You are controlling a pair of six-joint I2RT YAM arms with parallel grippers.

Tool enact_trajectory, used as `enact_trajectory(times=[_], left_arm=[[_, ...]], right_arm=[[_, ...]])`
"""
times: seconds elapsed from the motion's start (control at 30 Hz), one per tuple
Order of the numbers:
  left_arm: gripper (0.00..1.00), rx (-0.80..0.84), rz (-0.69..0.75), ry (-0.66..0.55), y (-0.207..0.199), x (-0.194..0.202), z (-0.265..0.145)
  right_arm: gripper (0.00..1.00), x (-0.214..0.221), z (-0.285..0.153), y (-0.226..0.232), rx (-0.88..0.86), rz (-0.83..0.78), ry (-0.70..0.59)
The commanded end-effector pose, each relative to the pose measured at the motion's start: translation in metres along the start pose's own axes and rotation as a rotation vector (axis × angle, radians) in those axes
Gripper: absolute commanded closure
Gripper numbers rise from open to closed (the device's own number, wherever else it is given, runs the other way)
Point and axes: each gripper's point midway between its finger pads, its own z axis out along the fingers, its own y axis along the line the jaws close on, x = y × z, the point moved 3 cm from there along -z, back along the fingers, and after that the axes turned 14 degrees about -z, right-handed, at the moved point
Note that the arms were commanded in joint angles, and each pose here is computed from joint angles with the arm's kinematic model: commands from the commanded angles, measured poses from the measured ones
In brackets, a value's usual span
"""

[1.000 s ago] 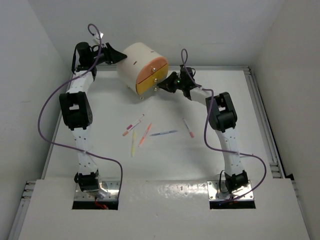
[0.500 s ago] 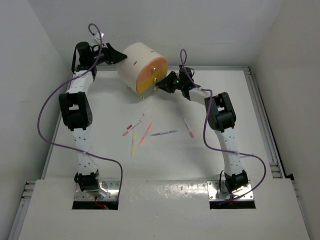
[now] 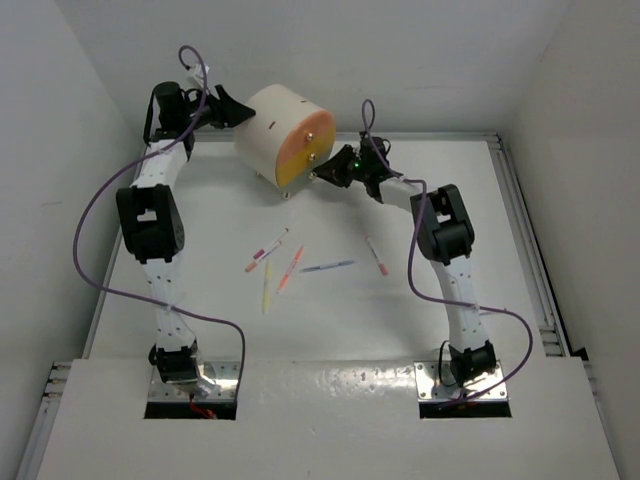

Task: Sort the stationery into containers
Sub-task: Close the drawer in the storage box, then open the drawer in the storage box.

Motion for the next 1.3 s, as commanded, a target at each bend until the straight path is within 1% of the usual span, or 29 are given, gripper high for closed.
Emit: enact_trajectory(times=[0.0, 0.07, 0.1, 0.17, 0.2, 0.23, 0.27, 0.3, 0.33, 0.37, 0.4, 0.43, 0.47, 0.5, 0.53, 0.57, 0.7, 0.8, 0.87, 1.03, 1.27], left_arm=[[0.29, -0.082, 0.127, -0.139, -0.023, -0.048, -0.014], [0.28, -0.12, 0.18, -0.208, -0.027, -0.074, -0.026], [0.28, -0.166, 0.252, -0.265, -0.033, -0.096, -0.035], [0.28, -0.228, 0.315, -0.297, -0.043, -0.113, -0.045], [0.27, -0.236, 0.39, -0.294, -0.049, -0.117, -0.046], [0.27, -0.243, 0.42, -0.276, -0.055, -0.117, -0.047], [0.27, -0.247, 0.45, -0.257, -0.062, -0.117, -0.047], [0.26, -0.242, 0.522, -0.217, -0.075, -0.112, -0.043], [0.25, -0.245, 0.53, -0.158, -0.079, -0.101, -0.04], [0.24, -0.209, 0.585, -0.125, -0.102, -0.094, -0.032], [0.23, -0.207, 0.66, -0.09, -0.107, -0.087, -0.028], [0.22, -0.213, 0.67, -0.044, -0.11, -0.074, -0.026], [0.21, -0.19, 0.695, -0.01, -0.128, -0.056, -0.014], [0.21, -0.201, 0.735, 0.027, -0.129, -0.047, -0.012], [0.21, -0.205, 0.754, 0.034, -0.135, -0.04, -0.008], [0.21, -0.202, 0.763, 0.05, -0.142, -0.028, -0.004], [0.21, -0.193, 0.761, 0.044, -0.153, -0.021, 0.004], [0.21, -0.192, 0.75, 0.067, -0.153, -0.016, 0.013], [0.21, -0.185, 0.771, 0.09, -0.155, -0.007, 0.022], [0.21, -0.226, 0.815, 0.146, -0.15, 0.013, 0.034], [0.21, -0.261, 0.794, 0.176, -0.139, 0.023, 0.04]], right_arm=[[0.74, -0.035, -0.027, 0.04, -0.088, -0.055, -0.067], [0.72, -0.04, -0.039, 0.041, -0.083, -0.057, -0.068], [0.69, -0.043, -0.048, 0.042, -0.082, -0.059, -0.071], [0.65, -0.046, -0.057, 0.042, -0.083, -0.055, -0.071], [0.63, -0.045, -0.06, 0.04, -0.081, -0.051, -0.066], [0.62, -0.051, -0.066, 0.044, -0.085, -0.054, -0.077], [0.61, -0.053, -0.069, 0.046, -0.088, -0.056, -0.082], [0.6, -0.055, -0.071, 0.047, -0.095, -0.053, -0.081], [0.6, -0.057, -0.072, 0.05, -0.105, -0.058, -0.083], [0.58, -0.06, -0.074, 0.056, -0.12, -0.075, -0.088], [0.58, -0.061, -0.074, 0.059, -0.131, -0.086, -0.087], [0.56, -0.061, -0.074, 0.063, -0.14, -0.093, -0.088], [0.55, -0.06, -0.072, 0.063, -0.141, -0.095, -0.089], [0.55, -0.059, -0.069, 0.066, -0.144, -0.097, -0.09], [0.55, -0.06, -0.068, 0.067, -0.145, -0.1, -0.096], [0.55, -0.059, -0.066, 0.066, -0.142, -0.097, -0.097], [0.56, -0.054, -0.059, 0.07, -0.147, -0.094, -0.093], [0.56, -0.054, -0.055, 0.074, -0.156, -0.097, -0.098], [0.56, -0.056, -0.053, 0.078, -0.161, -0.101, -0.105], [0.54, -0.05, -0.043, 0.078, -0.16, -0.102, -0.107], [0.54, -0.037, -0.034, 0.066, -0.12, -0.065, -0.076]])
